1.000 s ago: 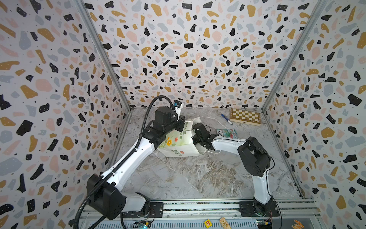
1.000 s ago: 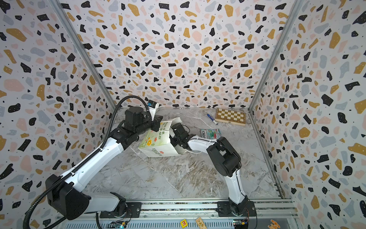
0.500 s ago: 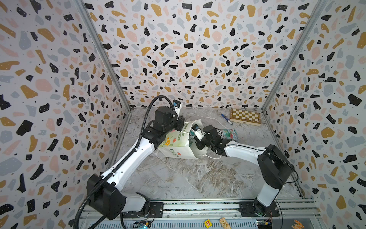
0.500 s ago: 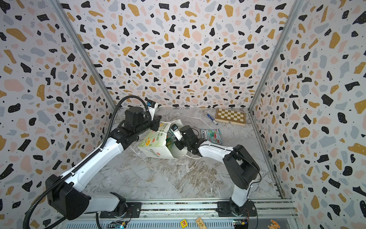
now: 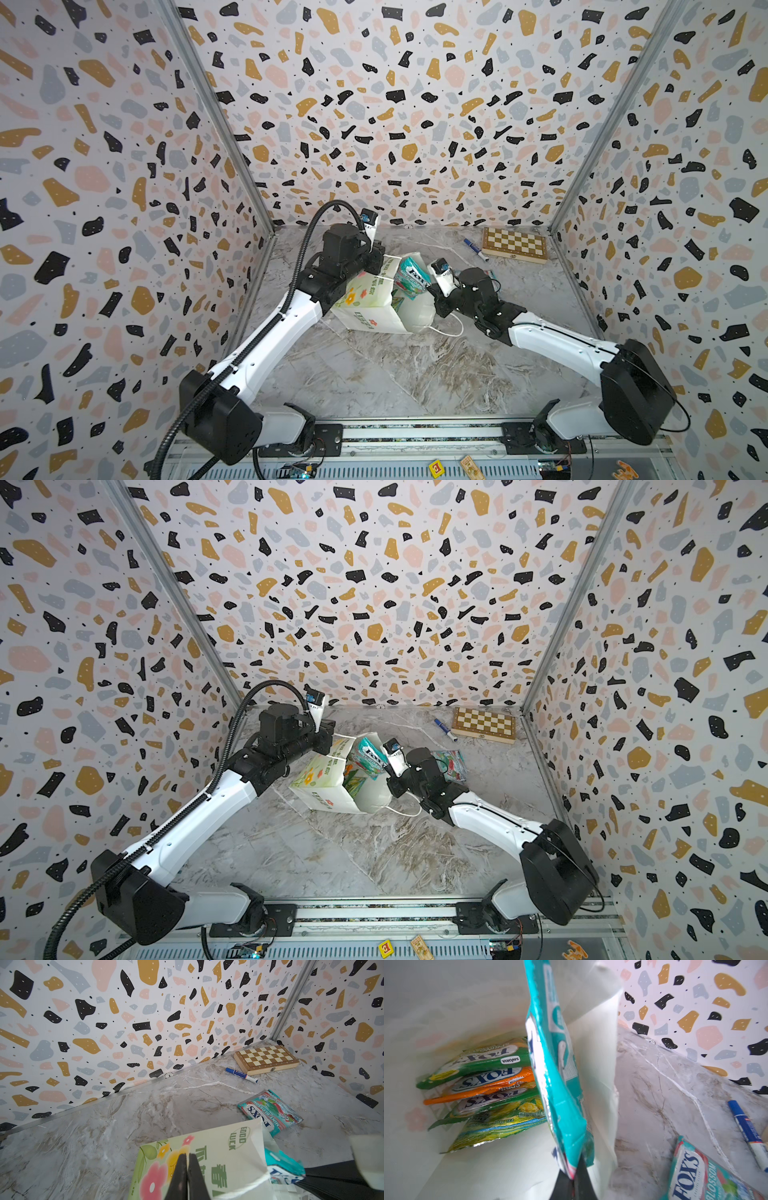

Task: Take the snacks out of the paper bag
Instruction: Pick up the snack from the paper bag, then place the snack at the top-right of the table.

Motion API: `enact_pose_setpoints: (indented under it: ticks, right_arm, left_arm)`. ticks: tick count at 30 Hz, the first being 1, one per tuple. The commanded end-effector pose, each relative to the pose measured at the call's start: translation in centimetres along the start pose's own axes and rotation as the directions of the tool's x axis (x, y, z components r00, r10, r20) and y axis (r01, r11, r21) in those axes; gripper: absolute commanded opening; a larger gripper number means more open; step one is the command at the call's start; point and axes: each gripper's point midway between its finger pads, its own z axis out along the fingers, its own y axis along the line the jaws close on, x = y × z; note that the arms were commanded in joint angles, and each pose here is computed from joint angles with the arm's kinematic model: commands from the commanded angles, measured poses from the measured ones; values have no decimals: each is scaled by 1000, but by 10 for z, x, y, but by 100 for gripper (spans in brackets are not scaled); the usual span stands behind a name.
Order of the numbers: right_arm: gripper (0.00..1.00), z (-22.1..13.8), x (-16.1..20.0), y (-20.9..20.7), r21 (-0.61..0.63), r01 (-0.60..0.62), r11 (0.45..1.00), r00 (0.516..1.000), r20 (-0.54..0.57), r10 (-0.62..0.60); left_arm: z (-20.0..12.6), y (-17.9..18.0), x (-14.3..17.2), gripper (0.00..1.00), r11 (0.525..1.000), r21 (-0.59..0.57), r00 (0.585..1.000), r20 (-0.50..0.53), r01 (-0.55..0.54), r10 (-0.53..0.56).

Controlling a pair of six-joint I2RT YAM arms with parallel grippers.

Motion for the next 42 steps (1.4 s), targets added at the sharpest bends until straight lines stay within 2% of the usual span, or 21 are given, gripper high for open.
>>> enact_pose_setpoints:
  ticks: [1,8,15,18,23,30,34,42]
  right_arm:
    - [0,-32,-40,0,-20,-25,999,990,136,27]
    - [0,-80,-66,-24,41,-76,996,968,242,64]
    - [0,-119,-76,-71,160,-170,972,948,296,117]
    - [0,-135,-71,-103,243,-237,941,938,309,156]
    - [0,-153,-36,-169,361,-399,843,905,302,300]
    - [0,-163,24,-236,392,-589,707,807,337,486]
    - [0,-157,54,-259,363,-663,655,749,345,567]
    - [0,-146,121,-298,295,-815,499,579,407,706]
  left_arm:
    - [-6,6,-7,0,1000,-27,999,32,-14,15]
    - [-6,4,-6,0,1000,-17,999,30,-12,12]
    - [-5,4,-6,0,1000,-15,999,30,-12,13]
    - [-6,4,-7,0,1000,-15,999,31,-12,12]
    - [-6,3,-6,0,1000,-12,999,30,-12,12]
    - [-5,1,-6,0,1000,-1,999,31,-11,11]
    - [-5,2,-6,0,1000,-3,1000,29,-10,10]
    - [-5,1,-6,0,1000,2,1000,29,-10,10]
